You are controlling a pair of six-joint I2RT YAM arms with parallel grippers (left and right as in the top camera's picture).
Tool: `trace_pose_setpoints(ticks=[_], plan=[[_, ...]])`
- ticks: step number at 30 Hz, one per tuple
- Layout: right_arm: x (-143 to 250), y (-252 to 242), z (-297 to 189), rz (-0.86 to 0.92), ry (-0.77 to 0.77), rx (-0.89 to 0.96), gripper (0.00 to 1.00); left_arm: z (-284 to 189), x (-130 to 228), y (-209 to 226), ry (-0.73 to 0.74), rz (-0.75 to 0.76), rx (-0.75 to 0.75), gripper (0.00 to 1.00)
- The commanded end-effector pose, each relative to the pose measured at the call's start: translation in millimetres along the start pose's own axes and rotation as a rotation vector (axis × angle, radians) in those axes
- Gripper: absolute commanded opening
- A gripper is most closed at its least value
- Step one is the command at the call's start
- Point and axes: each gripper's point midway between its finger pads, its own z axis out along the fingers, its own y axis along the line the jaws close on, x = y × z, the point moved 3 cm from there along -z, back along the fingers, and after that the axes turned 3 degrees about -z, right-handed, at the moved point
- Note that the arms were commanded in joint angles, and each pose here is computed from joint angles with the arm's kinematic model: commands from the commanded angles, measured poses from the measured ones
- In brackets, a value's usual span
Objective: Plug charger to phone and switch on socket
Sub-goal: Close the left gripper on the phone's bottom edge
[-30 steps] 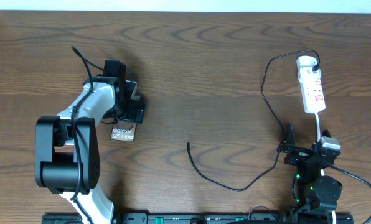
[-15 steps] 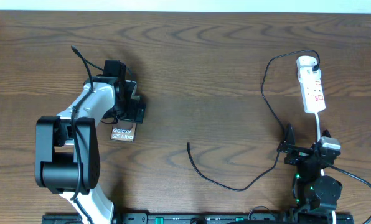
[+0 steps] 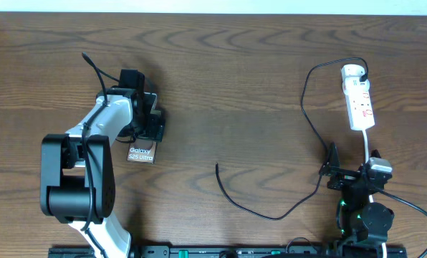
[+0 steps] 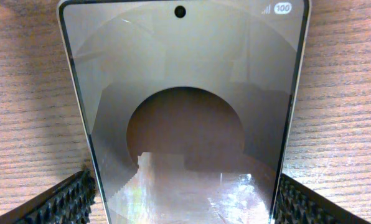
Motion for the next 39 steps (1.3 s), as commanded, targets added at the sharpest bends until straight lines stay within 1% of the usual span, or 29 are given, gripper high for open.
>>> trace_pose_setpoints(ticks=[1,3,6,19,21,27,39], plan=[[0.4,0.6,-0.3,-0.01,0.0,-0.005,0.99,7.6,10.9,-8.5,0.039,-0.003,0.052,0.86],[0.2,0.6,-0.3,-0.01,0.0,-0.005,0.99,7.6,10.9,-8.5,0.039,-0.003,0.052,0.86],[0.5,0.6,-0.3,-0.01,0.0,-0.005,0.99,7.6,10.9,-8.5,0.039,-0.003,0.052,0.8],[0.4,0.6,-0.3,-0.01,0.0,-0.005,0.99,7.6,11.0,-8.4,0.039,-0.003,0.052,0.75],[0.2,0.6,-0.3,-0.011,0.0,-0.005,0.99,7.6,11.0,-8.4,0.039,-0.003,0.052,0.72],[0.4,0.6,-0.3,-0.01,0.0,-0.005,0.99,7.6,11.0,-8.4,0.039,-0.003,0.052,0.67],[0.4,0.6,-0.3,-0.01,0.0,-0.005,0.99,7.6,10.9,-8.4,0.039,-0.003,0.052,0.66]])
